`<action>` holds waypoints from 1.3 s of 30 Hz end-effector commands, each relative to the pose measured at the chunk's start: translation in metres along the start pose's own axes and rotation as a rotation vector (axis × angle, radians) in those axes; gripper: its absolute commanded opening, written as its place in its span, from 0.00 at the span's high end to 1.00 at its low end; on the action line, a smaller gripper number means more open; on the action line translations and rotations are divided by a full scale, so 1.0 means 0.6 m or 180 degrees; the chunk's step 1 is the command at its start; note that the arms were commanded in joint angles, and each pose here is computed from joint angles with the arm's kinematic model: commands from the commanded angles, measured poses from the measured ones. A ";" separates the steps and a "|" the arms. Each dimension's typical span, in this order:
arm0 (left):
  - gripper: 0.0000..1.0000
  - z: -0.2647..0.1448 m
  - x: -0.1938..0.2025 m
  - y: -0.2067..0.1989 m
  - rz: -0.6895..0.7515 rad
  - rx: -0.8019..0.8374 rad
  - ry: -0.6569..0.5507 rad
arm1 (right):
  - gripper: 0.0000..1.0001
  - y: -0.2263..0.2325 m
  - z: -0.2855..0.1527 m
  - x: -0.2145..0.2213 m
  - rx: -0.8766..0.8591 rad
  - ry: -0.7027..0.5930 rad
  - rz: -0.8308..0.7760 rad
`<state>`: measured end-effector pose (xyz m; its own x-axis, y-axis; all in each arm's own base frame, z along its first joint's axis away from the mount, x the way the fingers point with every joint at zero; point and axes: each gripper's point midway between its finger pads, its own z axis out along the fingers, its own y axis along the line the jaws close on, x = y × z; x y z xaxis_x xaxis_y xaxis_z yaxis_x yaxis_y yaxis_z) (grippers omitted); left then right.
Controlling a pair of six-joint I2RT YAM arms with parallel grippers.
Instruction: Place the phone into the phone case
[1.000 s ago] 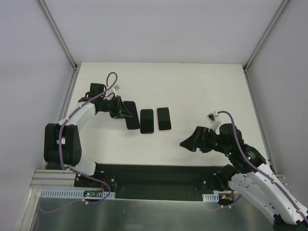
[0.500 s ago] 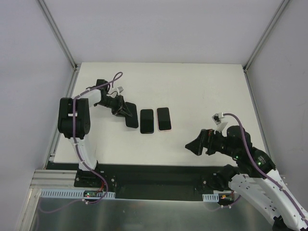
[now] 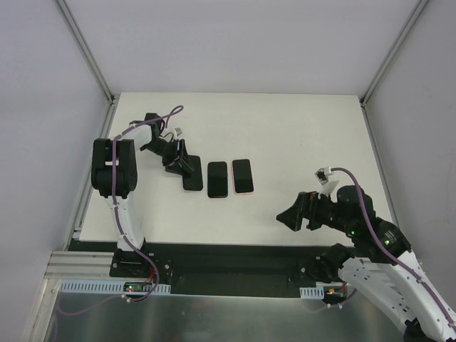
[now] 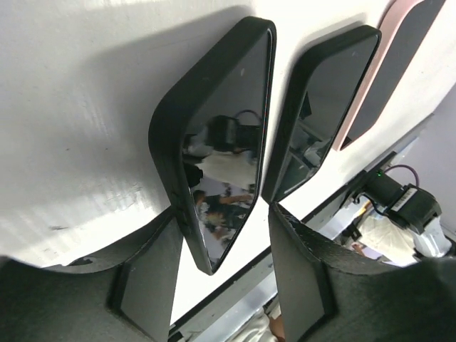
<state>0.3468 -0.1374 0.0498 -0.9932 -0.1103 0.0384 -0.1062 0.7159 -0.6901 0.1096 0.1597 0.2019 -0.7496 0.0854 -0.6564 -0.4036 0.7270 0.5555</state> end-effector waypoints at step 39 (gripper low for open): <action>0.01 -0.179 0.292 -0.284 0.2388 0.1439 -0.1987 | 0.04 -0.079 -0.016 -0.107 0.1371 -0.0434 0.0133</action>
<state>0.1858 -0.1956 0.2188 -0.6539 -0.1440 -0.7427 0.5870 0.5228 -0.6182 0.1711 0.1011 0.2147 -0.6937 0.1733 -0.6990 -0.0398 0.9599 0.2775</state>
